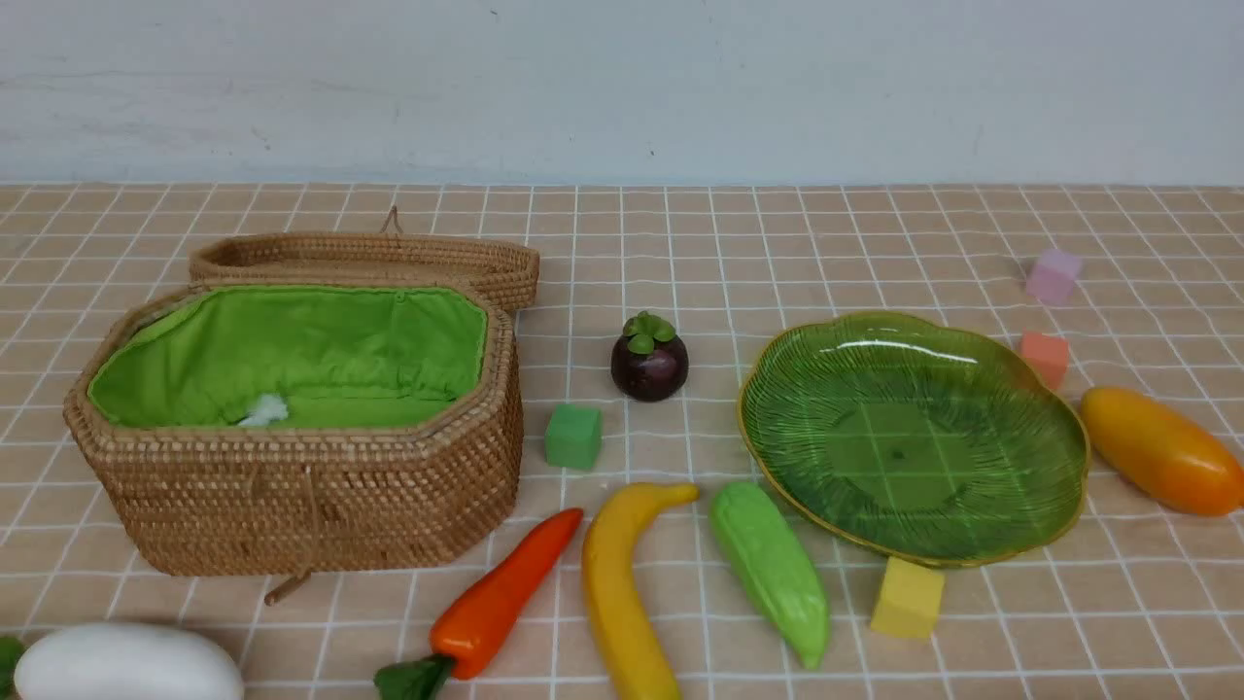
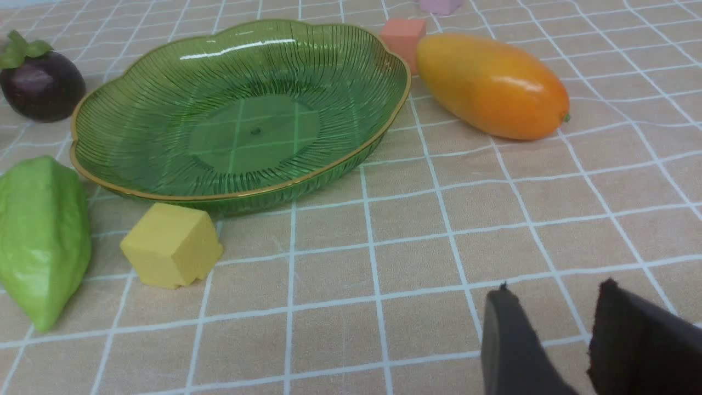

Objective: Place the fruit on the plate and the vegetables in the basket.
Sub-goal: Take a daikon with your left arm and place it on the basket on the left.

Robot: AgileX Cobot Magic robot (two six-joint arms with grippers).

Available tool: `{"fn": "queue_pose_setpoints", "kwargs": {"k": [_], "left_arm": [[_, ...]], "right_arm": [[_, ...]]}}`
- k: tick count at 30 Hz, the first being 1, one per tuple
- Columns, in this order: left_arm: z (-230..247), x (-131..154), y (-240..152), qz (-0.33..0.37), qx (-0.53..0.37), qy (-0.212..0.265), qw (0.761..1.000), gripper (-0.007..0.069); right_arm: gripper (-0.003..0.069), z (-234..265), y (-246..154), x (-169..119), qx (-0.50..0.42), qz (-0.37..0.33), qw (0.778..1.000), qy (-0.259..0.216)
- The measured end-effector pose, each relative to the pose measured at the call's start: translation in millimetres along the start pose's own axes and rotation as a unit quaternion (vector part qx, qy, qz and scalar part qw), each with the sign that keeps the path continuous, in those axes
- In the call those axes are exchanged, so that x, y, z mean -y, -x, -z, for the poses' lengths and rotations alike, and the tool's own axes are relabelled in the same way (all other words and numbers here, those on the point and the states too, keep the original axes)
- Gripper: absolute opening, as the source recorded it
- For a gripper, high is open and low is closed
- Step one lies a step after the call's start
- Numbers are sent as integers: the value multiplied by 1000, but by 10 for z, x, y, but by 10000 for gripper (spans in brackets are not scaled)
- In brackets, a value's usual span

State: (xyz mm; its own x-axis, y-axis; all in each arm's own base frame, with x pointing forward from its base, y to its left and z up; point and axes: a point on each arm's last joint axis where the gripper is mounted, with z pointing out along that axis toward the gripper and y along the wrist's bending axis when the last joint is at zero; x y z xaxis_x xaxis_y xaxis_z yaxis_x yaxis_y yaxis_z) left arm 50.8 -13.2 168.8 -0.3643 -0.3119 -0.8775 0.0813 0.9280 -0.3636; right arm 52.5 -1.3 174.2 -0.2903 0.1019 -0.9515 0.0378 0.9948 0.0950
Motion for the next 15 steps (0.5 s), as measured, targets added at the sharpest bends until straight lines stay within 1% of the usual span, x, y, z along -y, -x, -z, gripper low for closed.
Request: {"fn": "queue_pose_setpoints", "kwargs": {"k": [14, 15], "left_arm": [[0, 2, 10, 0, 6, -1, 1000, 239], [1, 19, 48, 18, 26, -11, 999, 239]], "right_arm": [[242, 0, 0, 0, 0, 0, 1000, 0], [242, 0, 0, 0, 0, 0, 1000, 0]]}}
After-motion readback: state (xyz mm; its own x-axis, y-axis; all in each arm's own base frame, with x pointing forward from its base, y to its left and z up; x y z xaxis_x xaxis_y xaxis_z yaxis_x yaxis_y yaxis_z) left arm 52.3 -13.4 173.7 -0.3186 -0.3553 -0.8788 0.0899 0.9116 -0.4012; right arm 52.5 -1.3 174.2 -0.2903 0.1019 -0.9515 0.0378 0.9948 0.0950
